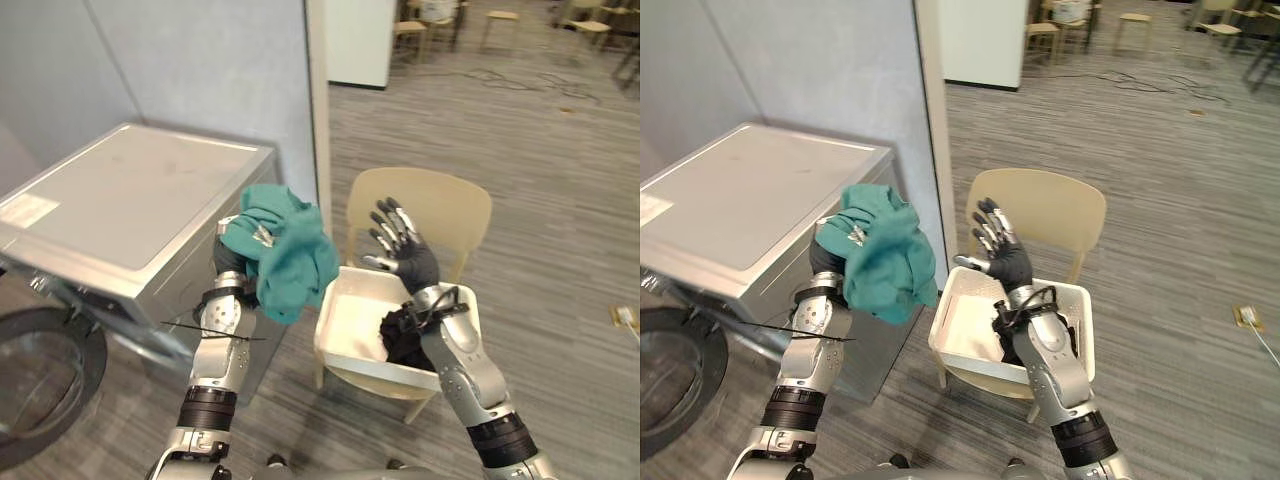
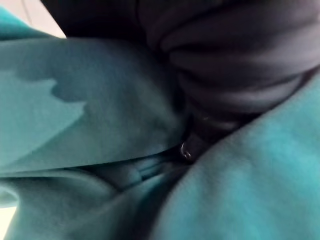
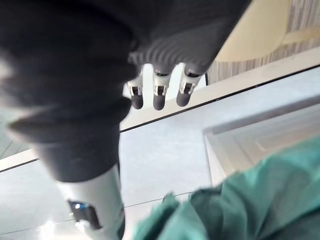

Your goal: Pick up the laundry basket with both hands and put the clothes into the washing machine.

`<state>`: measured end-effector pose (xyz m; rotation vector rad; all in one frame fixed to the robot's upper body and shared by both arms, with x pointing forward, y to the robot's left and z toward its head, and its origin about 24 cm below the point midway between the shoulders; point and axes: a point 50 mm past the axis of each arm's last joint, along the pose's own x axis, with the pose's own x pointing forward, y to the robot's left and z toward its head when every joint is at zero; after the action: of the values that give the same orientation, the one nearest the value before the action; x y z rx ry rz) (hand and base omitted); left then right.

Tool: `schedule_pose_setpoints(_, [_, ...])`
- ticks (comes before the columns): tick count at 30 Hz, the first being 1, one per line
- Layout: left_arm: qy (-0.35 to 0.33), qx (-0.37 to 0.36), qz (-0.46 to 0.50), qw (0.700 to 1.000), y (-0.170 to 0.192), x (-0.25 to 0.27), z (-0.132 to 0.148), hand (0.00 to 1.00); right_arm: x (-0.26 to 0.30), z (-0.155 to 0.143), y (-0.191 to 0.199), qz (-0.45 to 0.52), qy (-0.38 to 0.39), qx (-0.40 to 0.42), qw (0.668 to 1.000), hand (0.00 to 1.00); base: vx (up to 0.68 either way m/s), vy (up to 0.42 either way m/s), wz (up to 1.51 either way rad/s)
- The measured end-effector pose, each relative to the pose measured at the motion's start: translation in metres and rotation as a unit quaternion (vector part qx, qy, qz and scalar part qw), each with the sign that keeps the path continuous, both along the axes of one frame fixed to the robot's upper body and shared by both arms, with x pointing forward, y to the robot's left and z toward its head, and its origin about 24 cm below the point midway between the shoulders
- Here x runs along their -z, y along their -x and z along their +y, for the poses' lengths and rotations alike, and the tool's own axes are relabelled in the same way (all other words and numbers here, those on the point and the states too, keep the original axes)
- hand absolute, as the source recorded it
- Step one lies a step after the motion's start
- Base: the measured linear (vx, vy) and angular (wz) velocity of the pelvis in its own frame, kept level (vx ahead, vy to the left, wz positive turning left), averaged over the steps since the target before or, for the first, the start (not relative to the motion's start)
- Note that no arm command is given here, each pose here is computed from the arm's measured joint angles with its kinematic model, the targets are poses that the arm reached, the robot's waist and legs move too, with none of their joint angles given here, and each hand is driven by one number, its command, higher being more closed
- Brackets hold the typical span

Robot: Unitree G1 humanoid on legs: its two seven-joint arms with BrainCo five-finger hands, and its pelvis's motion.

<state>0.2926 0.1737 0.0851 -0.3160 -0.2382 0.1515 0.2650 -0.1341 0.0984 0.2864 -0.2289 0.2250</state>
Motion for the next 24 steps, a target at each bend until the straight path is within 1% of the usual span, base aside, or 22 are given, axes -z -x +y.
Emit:
schedule_pose_setpoints(1, [0.007, -0.003, 0.006, 1.0, 0.002, 0.003, 0.0, 1.0, 0.001, -0.008, 0.001, 0.003, 0.003, 0.022, 1.0, 0.0, -0.1, -0.121, 1.26])
schedule_pose_setpoints(2, [0.021, -0.004, 0.015, 1.0, 0.004, 0.008, -0.003, 1.0, 0.004, -0.024, 0.002, 0.007, 0.013, 0.065, 0.998, 0.0, -0.15, -0.126, 1.67])
schedule_pose_setpoints(3, [0.035, -0.005, 0.023, 0.999, 0.009, 0.014, -0.005, 1.0, 0.006, -0.047, 0.006, 0.013, 0.025, 0.125, 0.992, 0.0, -0.14, -0.102, 1.76])
schedule_pose_setpoints(4, [0.044, -0.003, 0.024, 0.999, 0.012, 0.015, -0.008, 1.0, 0.006, -0.059, 0.01, 0.013, 0.027, 0.158, 0.987, 0.0, -0.21, -0.044, 1.77])
schedule_pose_setpoints(5, [0.054, -0.005, 0.024, 0.998, 0.021, 0.018, -0.009, 1.0, 0.01, -0.076, 0.016, 0.023, 0.041, 0.208, 0.977, 0.0, -0.15, 0.006, 1.13])
schedule_pose_setpoints(7, [0.054, -0.013, 0.03, 0.998, 0.04, 0.023, -0.004, 1.0, 0.02, -0.091, 0.03, 0.044, 0.059, 0.262, 0.962, 0.0, -0.14, -0.006, 1.24])
schedule_pose_setpoints(8, [0.056, -0.01, 0.036, 0.998, 0.05, 0.029, -0.004, 1.0, 0.023, -0.099, 0.044, 0.053, 0.076, 0.286, 0.954, 0.0, -0.07, -0.002, 1.26])
schedule_pose_setpoints(11, [0.055, 0.003, 0.027, 0.998, 0.057, 0.027, -0.006, 1.0, 0.031, -0.105, 0.057, 0.071, 0.075, 0.303, 0.947, 0.0, -0.09, 0.077, 1.29])
schedule_pose_setpoints(13, [0.053, 0.0, 0.023, 0.998, 0.066, 0.027, -0.001, 1.0, 0.03, -0.101, 0.055, 0.066, 0.071, 0.29, 0.952, 0.0, -0.17, 0.292, 1.01])
schedule_pose_setpoints(17, [0.049, -0.038, 0.046, 0.997, 0.082, 0.038, 0.019, 1.0, 0.029, -0.086, 0.047, 0.056, 0.043, 0.259, 0.963, 0.0, -0.15, 0.301, 0.67])
schedule_pose_setpoints(20, [0.05, -0.053, 0.079, 0.994, 0.097, 0.052, 0.026, 1.0, 0.031, -0.083, 0.047, 0.06, 0.041, 0.249, 0.966, 0.0, -0.12, 0.176, 0.43])
schedule_pose_setpoints(24, [0.048, -0.04, 0.092, 0.994, 0.104, 0.058, 0.019, 1.0, 0.038, -0.082, 0.053, 0.074, 0.058, 0.24, 0.966, 0.0, -0.14, 0.182, 0.89])
